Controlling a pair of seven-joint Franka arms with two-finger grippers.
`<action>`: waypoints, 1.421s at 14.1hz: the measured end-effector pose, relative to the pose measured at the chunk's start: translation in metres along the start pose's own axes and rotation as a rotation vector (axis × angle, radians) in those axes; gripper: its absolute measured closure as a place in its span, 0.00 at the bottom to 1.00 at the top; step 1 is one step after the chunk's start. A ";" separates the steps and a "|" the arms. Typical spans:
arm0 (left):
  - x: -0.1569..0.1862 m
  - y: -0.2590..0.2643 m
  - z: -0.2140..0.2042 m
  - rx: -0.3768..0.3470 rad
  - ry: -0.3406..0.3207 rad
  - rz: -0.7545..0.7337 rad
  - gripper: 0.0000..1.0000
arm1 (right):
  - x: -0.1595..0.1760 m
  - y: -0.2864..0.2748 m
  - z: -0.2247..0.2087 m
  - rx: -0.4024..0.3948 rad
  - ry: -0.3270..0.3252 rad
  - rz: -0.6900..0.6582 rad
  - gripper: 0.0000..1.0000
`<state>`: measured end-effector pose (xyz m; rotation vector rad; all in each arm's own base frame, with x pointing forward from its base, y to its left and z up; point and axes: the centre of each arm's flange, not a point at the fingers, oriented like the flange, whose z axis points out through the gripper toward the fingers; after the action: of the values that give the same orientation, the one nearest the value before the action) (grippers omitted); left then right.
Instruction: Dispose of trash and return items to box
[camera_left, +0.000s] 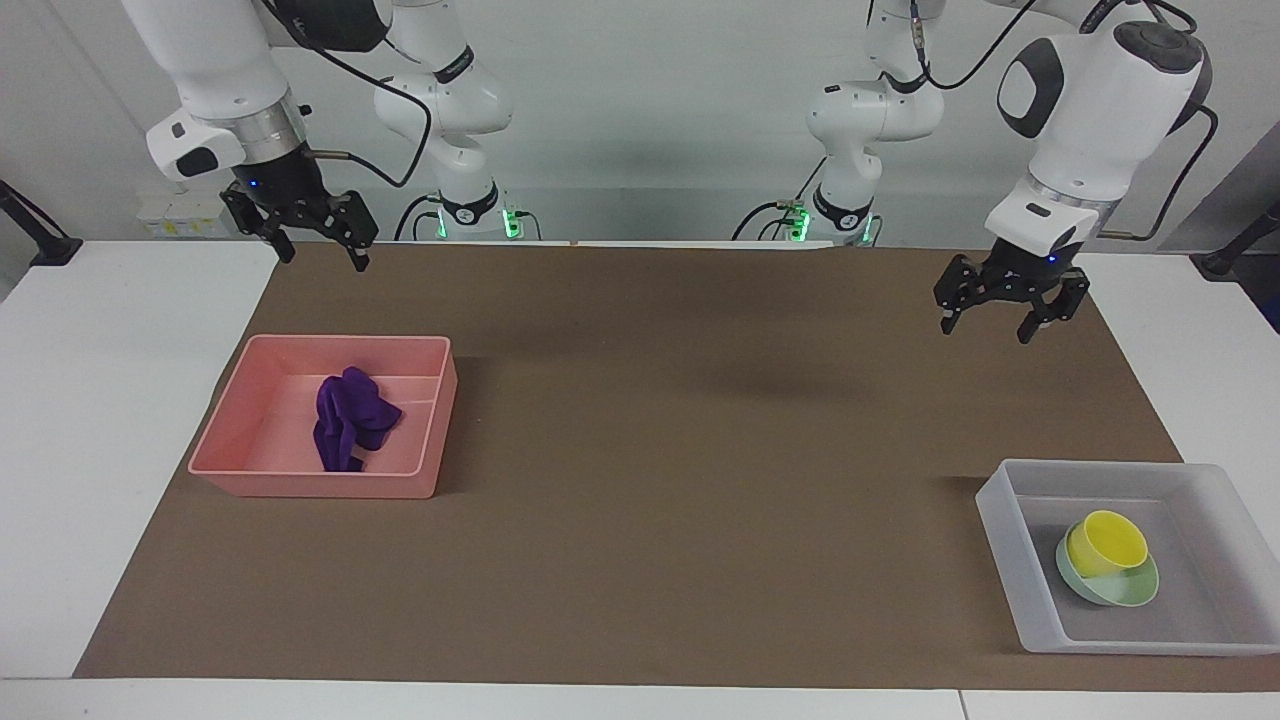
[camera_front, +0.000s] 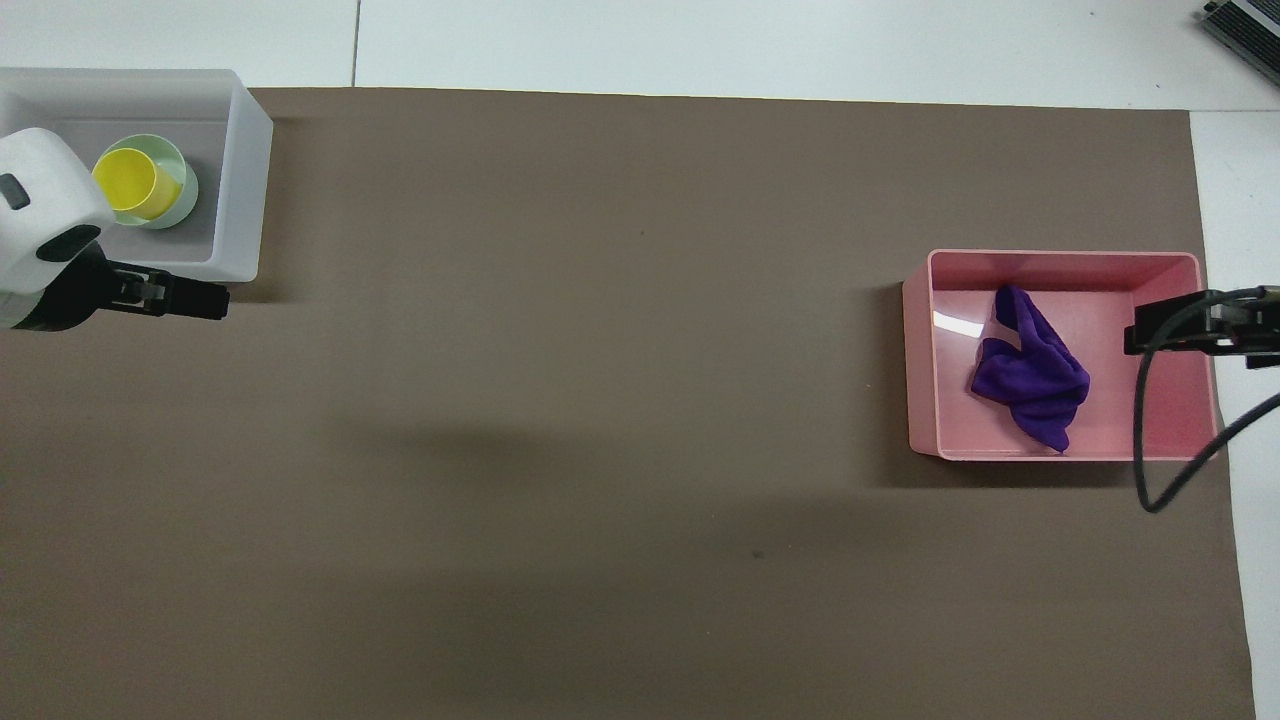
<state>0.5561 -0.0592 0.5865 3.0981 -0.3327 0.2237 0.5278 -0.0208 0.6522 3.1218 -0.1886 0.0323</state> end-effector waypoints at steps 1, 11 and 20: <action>0.001 0.000 -0.006 0.000 -0.001 0.000 0.00 | -0.002 0.002 -0.008 0.000 0.001 -0.004 0.00; 0.001 -0.003 -0.026 -0.012 -0.098 -0.012 0.00 | -0.004 0.003 0.007 -0.002 -0.043 -0.042 0.00; -0.001 -0.009 -0.022 -0.011 -0.114 -0.045 0.00 | -0.006 0.004 0.010 -0.005 -0.048 -0.071 0.00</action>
<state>0.5535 -0.0497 0.6081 3.1105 -0.2652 0.0442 0.5215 -0.0244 0.6425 3.1233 -0.0785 -0.0440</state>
